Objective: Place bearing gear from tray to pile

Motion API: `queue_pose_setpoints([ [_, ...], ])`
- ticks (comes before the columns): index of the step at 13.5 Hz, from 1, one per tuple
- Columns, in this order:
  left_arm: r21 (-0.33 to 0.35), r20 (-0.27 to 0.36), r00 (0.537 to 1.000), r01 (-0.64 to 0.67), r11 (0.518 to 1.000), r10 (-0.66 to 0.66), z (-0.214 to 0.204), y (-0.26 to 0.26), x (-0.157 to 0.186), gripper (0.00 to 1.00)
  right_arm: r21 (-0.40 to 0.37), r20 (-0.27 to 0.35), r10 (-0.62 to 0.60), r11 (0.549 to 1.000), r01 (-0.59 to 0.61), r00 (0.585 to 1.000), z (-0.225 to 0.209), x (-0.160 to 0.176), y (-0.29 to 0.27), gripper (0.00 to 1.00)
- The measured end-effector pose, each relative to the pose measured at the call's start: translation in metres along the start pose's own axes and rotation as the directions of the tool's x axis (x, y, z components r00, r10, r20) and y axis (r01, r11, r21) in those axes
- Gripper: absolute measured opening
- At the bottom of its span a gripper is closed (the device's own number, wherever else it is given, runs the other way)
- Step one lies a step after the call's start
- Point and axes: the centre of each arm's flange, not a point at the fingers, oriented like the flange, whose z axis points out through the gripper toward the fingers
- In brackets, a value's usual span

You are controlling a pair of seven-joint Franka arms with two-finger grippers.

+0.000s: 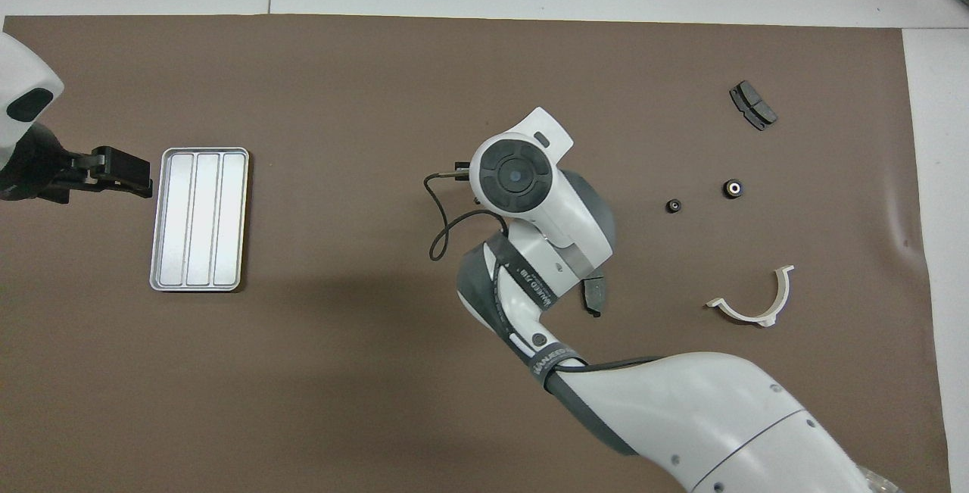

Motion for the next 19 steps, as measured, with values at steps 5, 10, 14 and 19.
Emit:
queue_pose_setpoints([
  [5, 0.000, -0.001, 1.000, 0.002, 1.000, -0.002, 0.000, -0.001, 0.000, 1.00, 0.035, 0.018, -0.052, 0.998, 0.051, 0.998, 0.010, 0.049, 0.096, 0.35],
  [10, 0.000, -0.001, 1.000, 0.006, 1.000, -0.006, 0.000, -0.003, 0.000, 1.00, 0.053, 0.015, -0.130, 0.990, 0.129, 0.991, 0.021, 0.081, 0.196, 0.35],
  [14, 0.000, -0.001, 1.000, 0.008, 1.000, -0.008, 0.000, -0.005, 0.000, 1.00, 0.043, -0.012, -0.125, 0.991, 0.126, 0.992, 0.027, 0.098, 0.251, 0.35],
  [19, 0.000, -0.001, 1.000, 0.008, 1.000, -0.008, 0.000, -0.005, 0.000, 1.00, 0.059, -0.091, -0.107, 0.992, 0.113, 0.990, 0.043, 0.112, 0.280, 0.35],
])
